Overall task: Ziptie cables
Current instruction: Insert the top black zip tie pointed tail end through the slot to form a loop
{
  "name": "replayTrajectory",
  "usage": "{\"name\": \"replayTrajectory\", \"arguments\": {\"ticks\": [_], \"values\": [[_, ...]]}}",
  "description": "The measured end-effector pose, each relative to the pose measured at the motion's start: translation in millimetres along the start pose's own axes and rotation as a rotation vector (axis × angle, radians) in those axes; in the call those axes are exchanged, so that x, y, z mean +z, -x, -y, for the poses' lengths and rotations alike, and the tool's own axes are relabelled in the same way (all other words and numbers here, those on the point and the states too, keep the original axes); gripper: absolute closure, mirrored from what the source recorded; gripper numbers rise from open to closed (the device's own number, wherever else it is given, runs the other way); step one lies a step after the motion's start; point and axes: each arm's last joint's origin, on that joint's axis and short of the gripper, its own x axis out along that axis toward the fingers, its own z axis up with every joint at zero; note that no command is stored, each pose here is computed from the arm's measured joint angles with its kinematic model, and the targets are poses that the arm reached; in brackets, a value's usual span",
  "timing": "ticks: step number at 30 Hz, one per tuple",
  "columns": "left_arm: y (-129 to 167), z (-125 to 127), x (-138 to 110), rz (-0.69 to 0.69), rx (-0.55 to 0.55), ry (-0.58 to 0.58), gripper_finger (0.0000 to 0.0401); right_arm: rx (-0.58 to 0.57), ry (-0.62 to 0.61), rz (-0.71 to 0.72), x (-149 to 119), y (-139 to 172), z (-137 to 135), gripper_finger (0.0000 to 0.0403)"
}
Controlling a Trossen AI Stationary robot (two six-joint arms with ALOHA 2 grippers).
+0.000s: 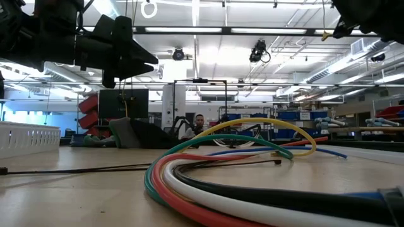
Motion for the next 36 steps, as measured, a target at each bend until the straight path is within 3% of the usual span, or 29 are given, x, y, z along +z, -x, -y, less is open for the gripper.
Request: {"name": "replayTrajectory", "arguments": {"ticks": [6,10,14,22,27,30,33,36], "values": [[0,0,0,0.0,0.0,0.002,0.0259,-0.056,0.003,-0.077,-8,-3,0,0.0396],[0,0,0,-0.001,-0.007,0.003,0.0259,-0.172,-0.067,-0.139,-10,-7,3,0.0396],[1,1,3,0.003,-0.049,0.008,0.0259,-0.224,-0.055,-0.241,-4,-21,7,0.0396],[10,-1,18,-0.002,-0.065,-0.05,0.0259,-0.196,0.177,-0.388,12,-67,11,0.04],[22,-1,36,0.004,-0.075,-0.094,0.0259,-0.275,0.079,-0.413,29,-99,22,0.0402],[28,2,53,-0.008,-0.069,-0.128,0.0259,-0.349,0.038,-0.507,32,-112,31,0.0401],[33,6,72,-0.048,-0.054,-0.183,0.0259,-0.434,0.047,-0.614,33,-123,41,0.0401],[38,10,92,-0.091,-0.045,-0.222,0.0259,-0.449,0.11,-0.701,30,-134,45,0.04]]}}
